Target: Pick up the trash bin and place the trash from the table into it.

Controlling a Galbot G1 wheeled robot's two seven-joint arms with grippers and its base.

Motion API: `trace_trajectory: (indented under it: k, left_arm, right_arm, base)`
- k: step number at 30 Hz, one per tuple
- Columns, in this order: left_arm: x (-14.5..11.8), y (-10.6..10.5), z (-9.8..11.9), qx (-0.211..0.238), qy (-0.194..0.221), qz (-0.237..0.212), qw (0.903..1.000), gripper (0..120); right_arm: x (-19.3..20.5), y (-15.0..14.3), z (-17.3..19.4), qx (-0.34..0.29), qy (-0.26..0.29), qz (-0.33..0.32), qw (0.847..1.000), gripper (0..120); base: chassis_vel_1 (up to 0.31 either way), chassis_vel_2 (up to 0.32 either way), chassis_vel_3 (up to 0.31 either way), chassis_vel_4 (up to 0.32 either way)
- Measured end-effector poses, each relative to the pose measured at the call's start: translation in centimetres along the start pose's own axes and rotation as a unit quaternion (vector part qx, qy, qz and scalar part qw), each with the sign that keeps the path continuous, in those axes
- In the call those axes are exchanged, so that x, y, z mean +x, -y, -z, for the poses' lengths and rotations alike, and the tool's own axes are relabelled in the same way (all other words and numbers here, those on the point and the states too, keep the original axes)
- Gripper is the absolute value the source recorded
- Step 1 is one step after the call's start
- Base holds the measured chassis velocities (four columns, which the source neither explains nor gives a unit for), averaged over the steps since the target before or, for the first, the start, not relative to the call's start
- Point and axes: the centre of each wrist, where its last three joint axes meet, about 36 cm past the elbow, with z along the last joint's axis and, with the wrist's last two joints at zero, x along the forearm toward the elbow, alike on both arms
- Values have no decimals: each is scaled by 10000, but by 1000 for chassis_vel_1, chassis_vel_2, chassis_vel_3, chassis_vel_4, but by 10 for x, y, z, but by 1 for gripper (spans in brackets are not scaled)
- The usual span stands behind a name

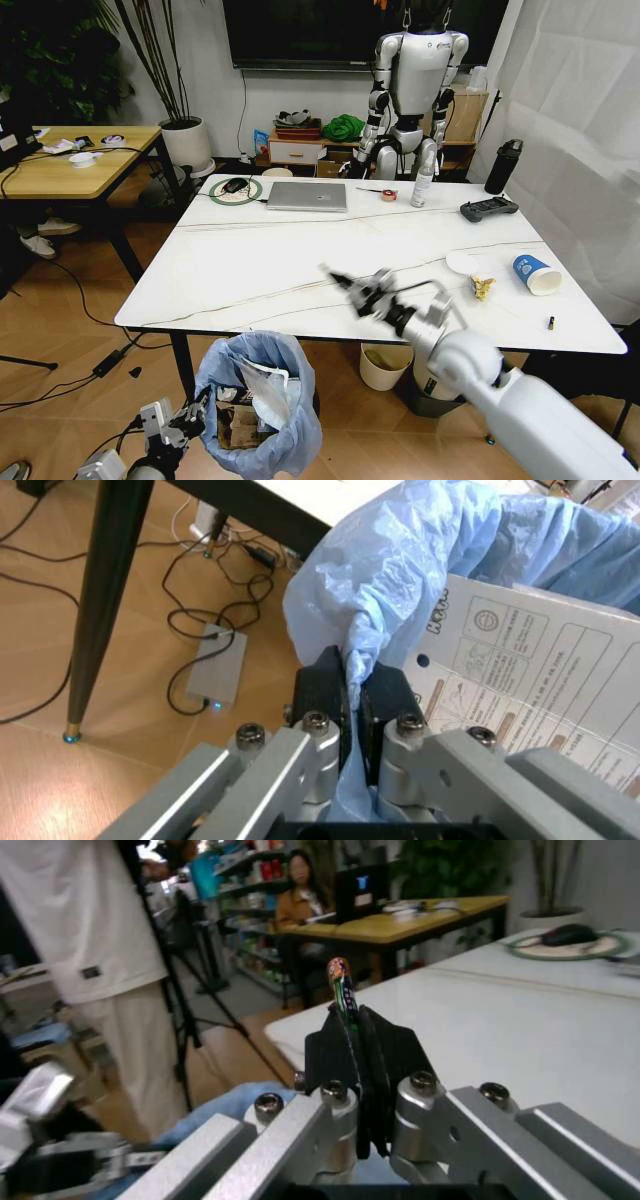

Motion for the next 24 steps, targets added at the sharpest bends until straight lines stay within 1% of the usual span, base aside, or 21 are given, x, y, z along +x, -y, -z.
trace_trajectory:
  k: [1, 2, 7, 10, 15, 16, 18, 19, 20, 21, 23, 24]
  left_arm:
    - [0, 0, 0, 1, 2, -1, 10000, 0]
    - [0, 0, 1, 1, 16, -3, 10000, 0]
    - [-1, 0, 3, -2, 26, 0, 10000, 0]
    - [-1, 0, 2, 7, 13, -9, 10000, 0]
    - [-2, 0, 1, 19, -8, -8, 10000, 0]
    - [-2, -1, 1, 19, -13, -8, 10000, 0]
    - [-2, -1, 1, 18, -20, -11, 10000, 0]
    - [-2, -1, 1, 18, -24, -16, 10000, 0]
    - [-2, -1, 2, 15, -34, -23, 10000, 0]
    - [-2, -2, 2, 17, -38, -25, 10000, 0]
    - [-3, -2, 3, 4, -65, -34, 10000, 0]
    - [-3, -2, 3, 4, -65, -34, 10000, 0]
  right_arm:
    - [-1, -2, -1, 2, -6, 31, 10000, 0]
    - [-6, -16, -7, 24, -59, 265, 9996, 0]
    - [-13, -30, -19, 32, -177, 506, 9986, 0]
    - [-15, -29, -30, 42, -286, 509, 9983, 0]
    - [-17, -26, -33, 81, -316, 471, 9984, 0]
    - [-17, -24, -33, 88, -319, 450, 9984, 3]
    - [-17, -23, -33, 98, -325, 431, 9985, 4]
    - [-16, -22, -33, 106, -330, 419, 9985, 6]
    - [-15, -20, -32, 124, -344, 400, 9985, 12]
    - [-14, -20, -32, 133, -348, 389, 9985, 15]
    - [-12, -18, -33, 152, -349, 343, 9987, 24]
    - [-12, -18, -33, 152, -349, 343, 9987, 24]
  base:
    - [0, 0, 0, 0]
    - [0, 0, 0, 0]
    - [0, 0, 0, 0]
    - [0, 0, 0, 0]
    - [0, 0, 0, 0]
    - [0, 0, 0, 0]
    - [0, 0, 0, 0]
    - [0, 0, 0, 0]
    - [0, 0, 0, 0]
    - [0, 0, 0, 0]
    - [0, 0, 0, 0]
    - [0, 0, 0, 0]
